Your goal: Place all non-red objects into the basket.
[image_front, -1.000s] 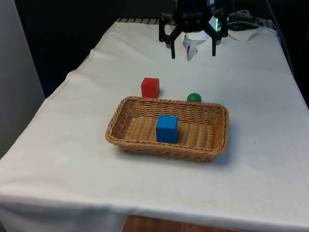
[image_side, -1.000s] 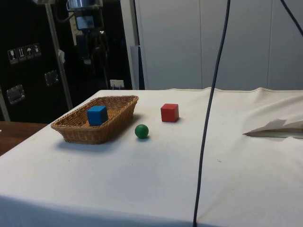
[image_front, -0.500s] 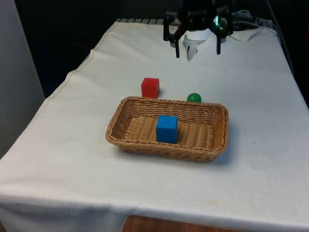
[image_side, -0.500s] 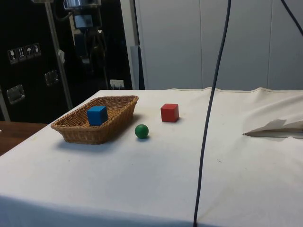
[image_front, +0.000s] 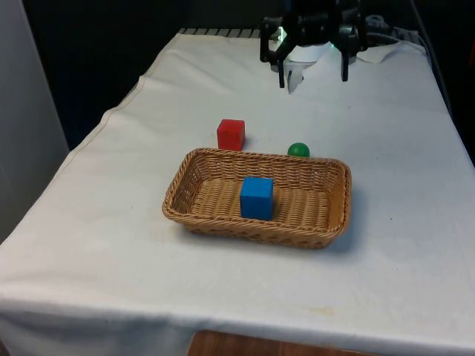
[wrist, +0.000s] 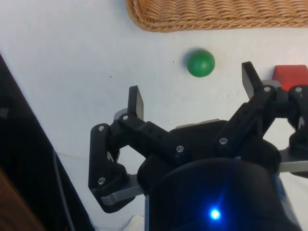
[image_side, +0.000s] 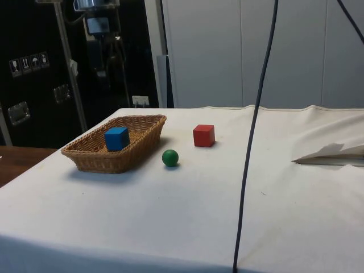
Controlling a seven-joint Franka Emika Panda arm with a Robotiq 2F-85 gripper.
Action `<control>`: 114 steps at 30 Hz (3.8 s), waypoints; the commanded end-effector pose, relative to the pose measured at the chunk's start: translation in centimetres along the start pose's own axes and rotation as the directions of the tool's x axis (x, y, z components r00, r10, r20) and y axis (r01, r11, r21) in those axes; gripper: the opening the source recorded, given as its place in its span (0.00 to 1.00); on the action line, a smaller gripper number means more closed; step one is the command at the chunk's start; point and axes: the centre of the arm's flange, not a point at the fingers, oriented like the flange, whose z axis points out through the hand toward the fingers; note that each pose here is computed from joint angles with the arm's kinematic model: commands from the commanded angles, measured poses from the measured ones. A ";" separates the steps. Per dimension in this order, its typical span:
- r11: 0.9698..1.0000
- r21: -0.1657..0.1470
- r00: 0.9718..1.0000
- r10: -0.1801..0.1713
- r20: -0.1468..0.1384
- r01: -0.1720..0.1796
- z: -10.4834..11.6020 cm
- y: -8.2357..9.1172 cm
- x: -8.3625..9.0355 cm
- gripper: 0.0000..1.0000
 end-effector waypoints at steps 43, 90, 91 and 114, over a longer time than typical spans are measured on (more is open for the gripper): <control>0.997 0.025 0.997 0.070 0.013 -0.070 -5.1 -0.7 -8.3 1.00; 0.999 -0.013 0.998 0.052 -0.019 -0.052 4.0 -2.7 -10.6 1.00; 0.999 -0.015 0.999 0.051 -0.019 -0.051 4.3 -2.7 -10.6 1.00; 0.999 -0.032 0.999 0.042 -0.029 -0.043 11.8 -2.2 -10.9 1.00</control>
